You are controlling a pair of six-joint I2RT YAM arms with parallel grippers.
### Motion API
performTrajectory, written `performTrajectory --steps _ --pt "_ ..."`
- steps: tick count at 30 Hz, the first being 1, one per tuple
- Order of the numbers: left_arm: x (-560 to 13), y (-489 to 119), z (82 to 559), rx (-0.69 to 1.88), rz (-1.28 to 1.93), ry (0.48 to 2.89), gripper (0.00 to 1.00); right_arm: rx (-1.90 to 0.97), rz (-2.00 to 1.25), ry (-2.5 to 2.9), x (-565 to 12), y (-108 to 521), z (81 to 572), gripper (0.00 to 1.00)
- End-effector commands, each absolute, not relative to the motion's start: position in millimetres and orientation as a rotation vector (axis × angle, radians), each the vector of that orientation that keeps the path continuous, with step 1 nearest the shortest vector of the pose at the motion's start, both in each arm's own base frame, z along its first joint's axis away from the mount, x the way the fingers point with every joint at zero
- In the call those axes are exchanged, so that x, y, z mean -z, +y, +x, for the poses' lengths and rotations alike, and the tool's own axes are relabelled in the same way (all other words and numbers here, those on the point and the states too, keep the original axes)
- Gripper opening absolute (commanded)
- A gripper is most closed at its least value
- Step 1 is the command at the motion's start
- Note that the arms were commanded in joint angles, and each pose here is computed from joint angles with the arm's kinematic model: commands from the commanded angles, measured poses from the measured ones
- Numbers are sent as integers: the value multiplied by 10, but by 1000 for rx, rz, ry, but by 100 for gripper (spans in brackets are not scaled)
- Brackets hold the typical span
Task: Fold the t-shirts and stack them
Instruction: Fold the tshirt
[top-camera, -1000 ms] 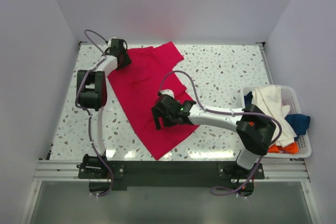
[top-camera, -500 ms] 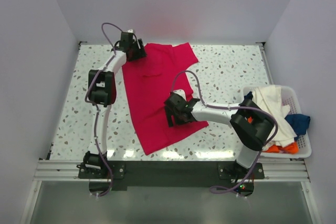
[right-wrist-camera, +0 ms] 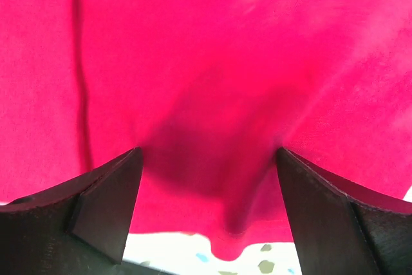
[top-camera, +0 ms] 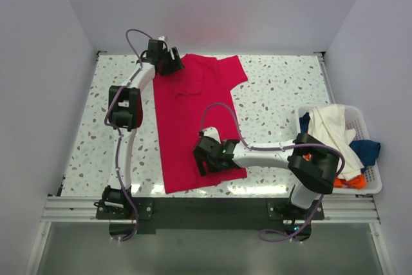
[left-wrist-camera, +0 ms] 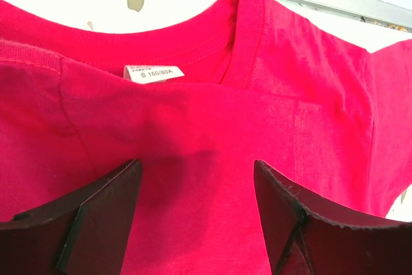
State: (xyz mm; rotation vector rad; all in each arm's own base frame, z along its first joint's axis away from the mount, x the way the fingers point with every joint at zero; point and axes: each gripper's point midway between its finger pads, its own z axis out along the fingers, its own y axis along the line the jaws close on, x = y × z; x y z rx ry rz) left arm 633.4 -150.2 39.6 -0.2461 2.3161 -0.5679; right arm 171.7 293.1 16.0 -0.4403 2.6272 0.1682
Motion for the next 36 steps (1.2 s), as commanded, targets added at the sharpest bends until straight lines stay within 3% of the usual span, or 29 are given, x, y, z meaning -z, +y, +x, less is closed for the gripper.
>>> performTrajectory --steps 1,7,13,17,23,27,28,29,30,33,36 --pt "-73 -1663 6110 649 -238 2422 76 -222 -420 2749 -98 2911 1372 88" --pt "-441 -1807 6172 761 -179 2339 81 -239 -397 2660 -530 2890 1498 89" --pt "-1118 -1902 6230 840 -119 2196 84 -169 -288 2525 -973 2650 1986 92" --pt "-1606 -1895 6222 849 -90 2103 85 -198 -198 2491 -1101 2510 2334 92" --pt "-1841 -1845 6030 848 -130 2091 85 -175 -122 2490 -1061 2348 2712 92" --pt "-1750 -1751 5559 836 -257 2123 79 -204 -62 2518 -945 2276 2897 92" --pt "-1378 -1712 5293 797 -319 2207 75 -219 -31 2507 -957 2248 3002 92" --pt "-1598 -1704 5146 800 -326 2162 73 -223 -17 2513 -931 2231 3049 92" --pt "-1271 -1653 4855 765 -368 2236 72 -229 -11 2523 -901 2250 3110 91" --pt "-1350 -1603 4412 686 -404 2207 67 -220 22 2528 -851 2203 3274 91" --pt "-971 -1497 3767 597 -442 2297 65 -227 54 2534 -791 2195 3432 91"
